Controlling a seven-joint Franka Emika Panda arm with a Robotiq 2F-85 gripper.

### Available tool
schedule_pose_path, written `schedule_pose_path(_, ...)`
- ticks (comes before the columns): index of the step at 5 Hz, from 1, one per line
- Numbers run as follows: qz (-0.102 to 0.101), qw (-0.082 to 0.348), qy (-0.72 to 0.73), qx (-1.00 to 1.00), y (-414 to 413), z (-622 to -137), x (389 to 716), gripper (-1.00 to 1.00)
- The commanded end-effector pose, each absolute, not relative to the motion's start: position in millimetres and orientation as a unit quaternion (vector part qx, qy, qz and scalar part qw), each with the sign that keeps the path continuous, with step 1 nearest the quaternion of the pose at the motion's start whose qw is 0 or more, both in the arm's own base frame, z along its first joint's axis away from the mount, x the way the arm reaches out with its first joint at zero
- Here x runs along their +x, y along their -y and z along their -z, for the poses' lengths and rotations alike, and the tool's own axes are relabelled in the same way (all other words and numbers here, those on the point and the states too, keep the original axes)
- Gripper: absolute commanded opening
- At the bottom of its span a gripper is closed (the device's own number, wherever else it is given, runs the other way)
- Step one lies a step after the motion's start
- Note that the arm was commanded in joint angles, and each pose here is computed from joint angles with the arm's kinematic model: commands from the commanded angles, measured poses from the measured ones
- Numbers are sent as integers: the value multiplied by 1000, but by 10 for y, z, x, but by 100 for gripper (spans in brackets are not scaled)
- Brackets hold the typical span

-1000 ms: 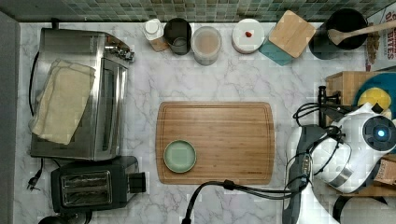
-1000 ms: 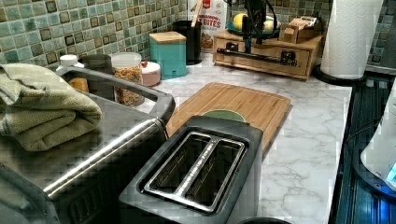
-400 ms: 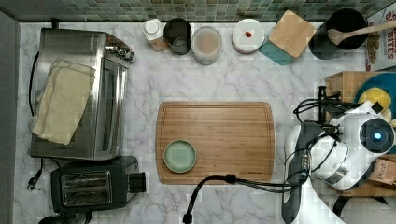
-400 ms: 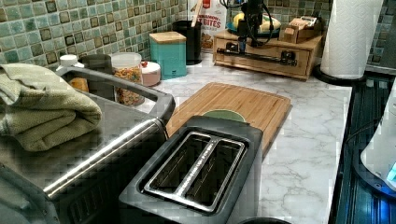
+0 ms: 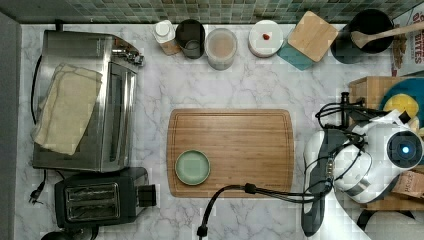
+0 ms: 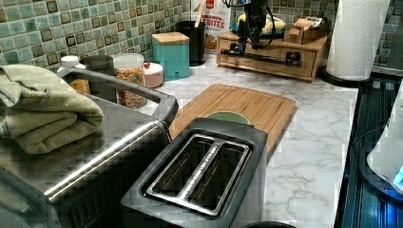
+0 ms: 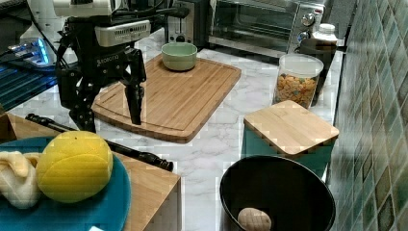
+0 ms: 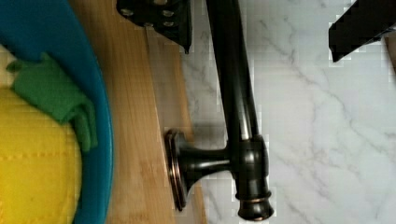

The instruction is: Open the drawer.

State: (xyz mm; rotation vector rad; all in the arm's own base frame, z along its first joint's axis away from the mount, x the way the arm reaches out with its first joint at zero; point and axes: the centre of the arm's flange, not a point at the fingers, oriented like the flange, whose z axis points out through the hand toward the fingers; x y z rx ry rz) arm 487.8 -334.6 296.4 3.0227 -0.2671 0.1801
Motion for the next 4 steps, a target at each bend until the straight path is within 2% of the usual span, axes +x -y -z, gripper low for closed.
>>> schedule_pose_path(1, -43, 36, 59, 997, 3146, -2203, 4706, 100)
schedule_pose_path(3, -5, 61, 17, 998, 3250, -2130, 4703, 100)
schedule_pose_path(4, 26, 46, 7, 999, 3125, -2154, 4733, 100)
